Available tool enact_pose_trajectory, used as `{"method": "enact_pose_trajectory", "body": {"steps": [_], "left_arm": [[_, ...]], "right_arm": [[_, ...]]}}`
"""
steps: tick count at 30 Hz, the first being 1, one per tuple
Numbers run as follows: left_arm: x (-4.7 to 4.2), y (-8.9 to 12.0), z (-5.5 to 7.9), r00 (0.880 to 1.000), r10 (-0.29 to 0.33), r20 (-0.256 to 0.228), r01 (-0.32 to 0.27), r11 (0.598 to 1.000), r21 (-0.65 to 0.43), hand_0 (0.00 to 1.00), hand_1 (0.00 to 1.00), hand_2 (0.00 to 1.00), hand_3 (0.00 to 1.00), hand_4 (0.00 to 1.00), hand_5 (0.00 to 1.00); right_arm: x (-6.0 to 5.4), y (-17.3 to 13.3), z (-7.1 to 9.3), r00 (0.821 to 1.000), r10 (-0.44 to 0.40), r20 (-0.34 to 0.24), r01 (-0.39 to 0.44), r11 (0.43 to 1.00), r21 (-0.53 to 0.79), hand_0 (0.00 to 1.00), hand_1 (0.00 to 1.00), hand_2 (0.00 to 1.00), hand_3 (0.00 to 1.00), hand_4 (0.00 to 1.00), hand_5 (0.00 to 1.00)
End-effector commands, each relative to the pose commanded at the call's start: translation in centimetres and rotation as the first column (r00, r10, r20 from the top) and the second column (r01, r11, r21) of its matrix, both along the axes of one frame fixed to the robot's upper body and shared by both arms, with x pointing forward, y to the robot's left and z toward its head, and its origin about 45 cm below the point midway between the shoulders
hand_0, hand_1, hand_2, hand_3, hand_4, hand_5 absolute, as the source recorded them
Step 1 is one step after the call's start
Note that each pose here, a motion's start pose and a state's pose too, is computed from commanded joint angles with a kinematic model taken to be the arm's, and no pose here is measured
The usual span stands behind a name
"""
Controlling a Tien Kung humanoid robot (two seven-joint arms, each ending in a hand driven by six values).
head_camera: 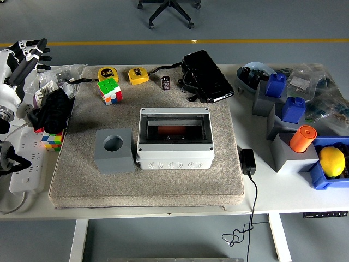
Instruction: Fetch the battery,place it into the box,close the lid of the box
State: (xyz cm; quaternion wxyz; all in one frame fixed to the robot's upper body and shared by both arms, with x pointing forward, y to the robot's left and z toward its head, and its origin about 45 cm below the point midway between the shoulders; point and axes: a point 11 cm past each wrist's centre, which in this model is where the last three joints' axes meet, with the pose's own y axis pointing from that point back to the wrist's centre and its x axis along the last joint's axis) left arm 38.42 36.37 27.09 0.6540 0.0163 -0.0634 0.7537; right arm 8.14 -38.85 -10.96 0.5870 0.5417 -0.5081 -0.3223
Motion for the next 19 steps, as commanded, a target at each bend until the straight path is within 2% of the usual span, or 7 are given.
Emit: {"method": "enact_pose_trajectory", "body": {"steps": [19], "left_arm": [[-0.04,-0.05,0.07,1.000,-0.006,-0.002,0.006,1.000,0.006,0.387,0.513,0.550,0.553,0.899,0.530]], "right_arm": [[-0.16,-0.09,-0.01,1.000,0.003,-0.005,-0.003,1.000,-0.002,0.735,0.706,0.706,0.729,0.998,0.618]]}}
